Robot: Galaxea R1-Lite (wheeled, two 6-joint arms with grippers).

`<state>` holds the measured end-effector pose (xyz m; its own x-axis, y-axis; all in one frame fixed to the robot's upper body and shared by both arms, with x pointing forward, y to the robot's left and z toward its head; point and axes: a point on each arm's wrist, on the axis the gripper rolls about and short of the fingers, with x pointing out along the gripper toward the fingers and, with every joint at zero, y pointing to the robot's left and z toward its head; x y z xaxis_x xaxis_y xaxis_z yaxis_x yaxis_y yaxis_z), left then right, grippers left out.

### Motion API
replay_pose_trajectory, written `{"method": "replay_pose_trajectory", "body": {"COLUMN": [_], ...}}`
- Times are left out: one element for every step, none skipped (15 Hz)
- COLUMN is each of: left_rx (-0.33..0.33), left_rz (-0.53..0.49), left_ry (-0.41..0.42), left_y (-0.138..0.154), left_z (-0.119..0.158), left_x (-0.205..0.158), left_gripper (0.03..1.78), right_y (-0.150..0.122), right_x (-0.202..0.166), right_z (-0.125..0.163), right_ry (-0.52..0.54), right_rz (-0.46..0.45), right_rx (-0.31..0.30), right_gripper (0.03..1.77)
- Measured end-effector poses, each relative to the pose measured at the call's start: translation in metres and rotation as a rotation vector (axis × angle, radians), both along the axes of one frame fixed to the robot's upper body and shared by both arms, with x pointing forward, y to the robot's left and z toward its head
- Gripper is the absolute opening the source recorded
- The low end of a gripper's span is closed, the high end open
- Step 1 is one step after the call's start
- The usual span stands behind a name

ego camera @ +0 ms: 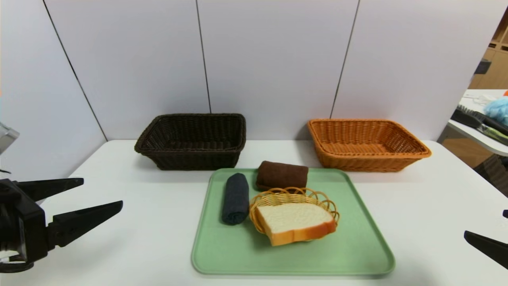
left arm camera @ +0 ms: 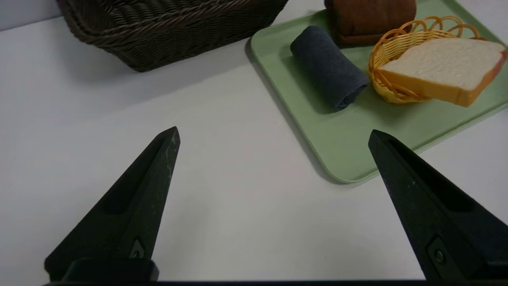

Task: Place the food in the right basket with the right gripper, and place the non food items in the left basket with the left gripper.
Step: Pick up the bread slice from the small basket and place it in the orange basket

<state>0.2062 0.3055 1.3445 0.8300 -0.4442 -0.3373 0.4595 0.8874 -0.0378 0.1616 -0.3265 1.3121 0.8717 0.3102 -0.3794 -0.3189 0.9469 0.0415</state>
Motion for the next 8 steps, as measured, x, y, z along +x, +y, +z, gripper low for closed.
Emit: {"method": "replay_pose_trajectory", "body": {"left_rx": [-0.001, -0.002, -0.002, 0.002, 0.014, 0.035, 0.056, 0.071], "left_rz": [-0.031, -0.067, -0.098, -0.129, -0.158, -0.187, -0.213, -0.236], "left_ry": [-0.008, -0.018, -0.029, -0.033, -0.039, -0.041, -0.039, -0.032], "left_y": [-0.005, -0.010, -0.015, -0.020, -0.024, -0.027, -0.030, -0.033], "left_z": [0.001, 0.001, 0.002, 0.001, 0.000, -0.003, -0.006, -0.010], "left_x": [0.004, 0.008, 0.010, 0.013, 0.014, 0.015, 0.016, 0.016], "left_gripper": [1.69, 1.69, 1.69, 1.69, 1.69, 1.69, 1.69, 1.69], "right_y": [0.000, 0.001, 0.001, 0.002, 0.003, 0.005, 0.007, 0.009], "right_x": [0.000, 0.000, 0.000, 0.001, 0.002, 0.003, 0.005, 0.008], "right_z": [-0.001, -0.001, -0.001, 0.000, 0.000, -0.001, -0.001, -0.002], "right_ry": [-0.003, -0.005, -0.004, -0.005, -0.006, -0.005, -0.005, -0.001], "right_rz": [0.022, 0.047, 0.073, 0.103, 0.139, 0.171, 0.205, 0.244], "right_rx": [-0.014, -0.016, -0.010, -0.003, -0.007, -0.021, -0.042, -0.062], "right_gripper": [1.71, 1.71, 1.71, 1.71, 1.71, 1.71, 1.71, 1.71]}}
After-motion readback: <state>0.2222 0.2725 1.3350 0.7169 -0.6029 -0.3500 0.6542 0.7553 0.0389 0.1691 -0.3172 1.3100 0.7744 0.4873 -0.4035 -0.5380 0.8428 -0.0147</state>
